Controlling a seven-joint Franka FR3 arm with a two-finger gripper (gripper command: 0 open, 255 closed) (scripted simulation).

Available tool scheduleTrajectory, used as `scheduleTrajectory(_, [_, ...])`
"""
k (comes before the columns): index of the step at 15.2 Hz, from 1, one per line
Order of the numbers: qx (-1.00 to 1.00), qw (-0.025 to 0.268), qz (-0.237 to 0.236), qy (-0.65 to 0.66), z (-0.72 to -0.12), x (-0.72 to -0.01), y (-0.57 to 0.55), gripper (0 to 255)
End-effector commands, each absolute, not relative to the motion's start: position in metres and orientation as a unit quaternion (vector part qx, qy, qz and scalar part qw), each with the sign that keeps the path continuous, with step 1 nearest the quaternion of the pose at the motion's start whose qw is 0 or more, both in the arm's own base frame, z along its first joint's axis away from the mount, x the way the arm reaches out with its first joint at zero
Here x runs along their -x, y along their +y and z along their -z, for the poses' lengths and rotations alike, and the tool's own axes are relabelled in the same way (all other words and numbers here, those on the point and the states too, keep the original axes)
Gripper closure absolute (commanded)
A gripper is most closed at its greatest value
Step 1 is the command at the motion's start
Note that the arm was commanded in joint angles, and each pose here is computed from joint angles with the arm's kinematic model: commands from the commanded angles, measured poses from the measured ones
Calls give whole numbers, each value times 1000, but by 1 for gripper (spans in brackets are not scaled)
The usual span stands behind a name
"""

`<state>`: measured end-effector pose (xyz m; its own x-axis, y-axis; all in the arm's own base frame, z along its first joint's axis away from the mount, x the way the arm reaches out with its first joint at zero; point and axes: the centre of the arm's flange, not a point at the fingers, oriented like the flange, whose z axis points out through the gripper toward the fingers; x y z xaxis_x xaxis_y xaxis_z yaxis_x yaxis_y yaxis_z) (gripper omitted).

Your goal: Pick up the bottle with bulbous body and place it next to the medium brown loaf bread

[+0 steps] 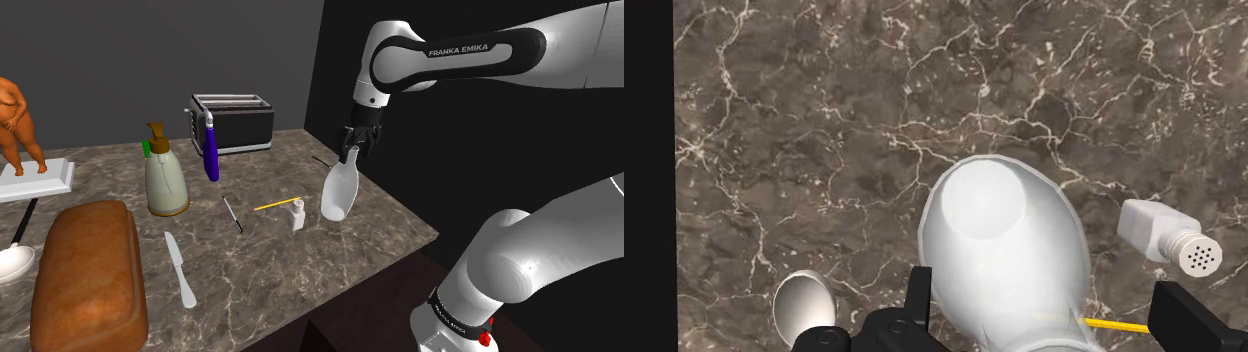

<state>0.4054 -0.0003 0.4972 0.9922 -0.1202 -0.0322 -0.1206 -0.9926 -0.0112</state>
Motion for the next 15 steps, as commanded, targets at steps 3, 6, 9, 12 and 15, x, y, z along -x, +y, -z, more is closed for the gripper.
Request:
scheduleTrajectory(3, [998,7,-16,60,-497,-405,0,255])
scheduleTrajectory(6, [998,7,-16,60,-497,-405,0,255])
scheduleTrajectory(9, [998,7,-16,60,-497,-405,0,255])
scheduleTrajectory(12, [998,7,-16,60,-502,-405,0,255])
scheduleTrajectory(15, [998,7,-16,60,-518,-405,0,255])
